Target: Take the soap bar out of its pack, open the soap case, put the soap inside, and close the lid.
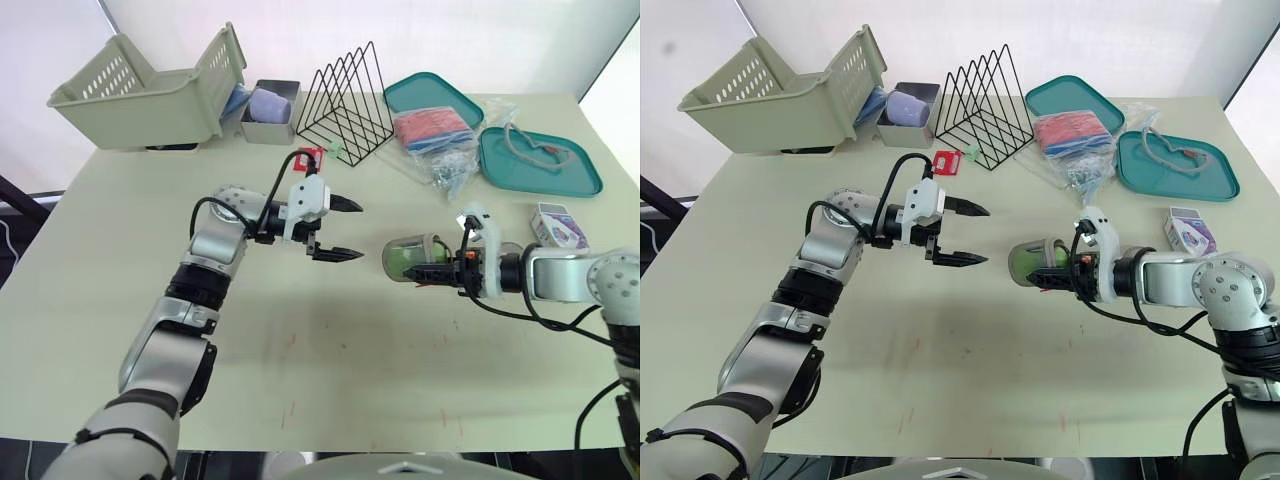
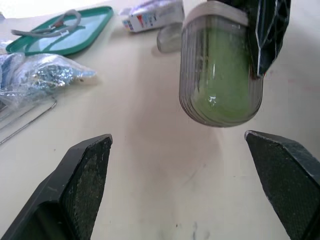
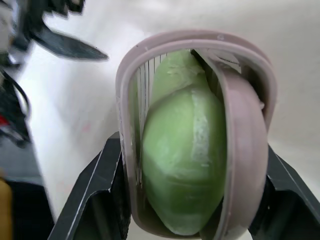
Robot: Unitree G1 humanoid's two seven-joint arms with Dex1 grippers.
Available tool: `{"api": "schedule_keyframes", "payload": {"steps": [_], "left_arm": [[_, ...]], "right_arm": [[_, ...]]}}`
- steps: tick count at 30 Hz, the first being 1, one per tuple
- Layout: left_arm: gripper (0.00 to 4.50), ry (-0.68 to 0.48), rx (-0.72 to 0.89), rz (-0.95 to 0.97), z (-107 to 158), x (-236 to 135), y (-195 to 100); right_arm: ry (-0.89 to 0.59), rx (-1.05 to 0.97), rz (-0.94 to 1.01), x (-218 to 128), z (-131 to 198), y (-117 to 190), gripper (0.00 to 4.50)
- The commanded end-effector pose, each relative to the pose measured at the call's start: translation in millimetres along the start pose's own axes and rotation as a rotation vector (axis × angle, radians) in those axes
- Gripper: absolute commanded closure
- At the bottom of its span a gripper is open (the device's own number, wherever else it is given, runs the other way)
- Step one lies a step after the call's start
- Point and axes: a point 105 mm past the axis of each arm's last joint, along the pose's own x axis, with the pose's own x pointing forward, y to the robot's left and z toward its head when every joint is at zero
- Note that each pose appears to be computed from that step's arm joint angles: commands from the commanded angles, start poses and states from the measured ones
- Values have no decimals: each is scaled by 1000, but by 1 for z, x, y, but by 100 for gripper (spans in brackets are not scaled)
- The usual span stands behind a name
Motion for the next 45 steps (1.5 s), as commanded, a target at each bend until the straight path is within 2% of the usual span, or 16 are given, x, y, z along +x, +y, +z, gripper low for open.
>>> {"api": "schedule_keyframes", "payload": {"steps": [1, 5, 10, 16, 20, 28, 45], "left_arm": [[0, -60, -52, -6, 14, 0, -3], [0, -73, -129, -42, 15, 5, -12], [0, -93, -179, -83, 18, 20, -24], [0, -109, -175, -109, 20, 43, -37], [0, -120, -176, -90, 21, 56, -40], [0, -143, -215, -42, 22, 66, -47], [0, -148, -219, -15, 22, 87, -49]], "right_arm": [[14, -280, -3, -12, 21, 13, 239], [172, -561, -54, -23, 20, 9, 239], [384, -820, -36, -35, 24, 14, 239], [609, -947, 6, -29, 25, 23, 239], [750, -1002, -88, -19, 26, 5, 239], [809, -995, -194, -3, 27, -13, 239], [800, -990, -198, 3, 26, -12, 239]]}}
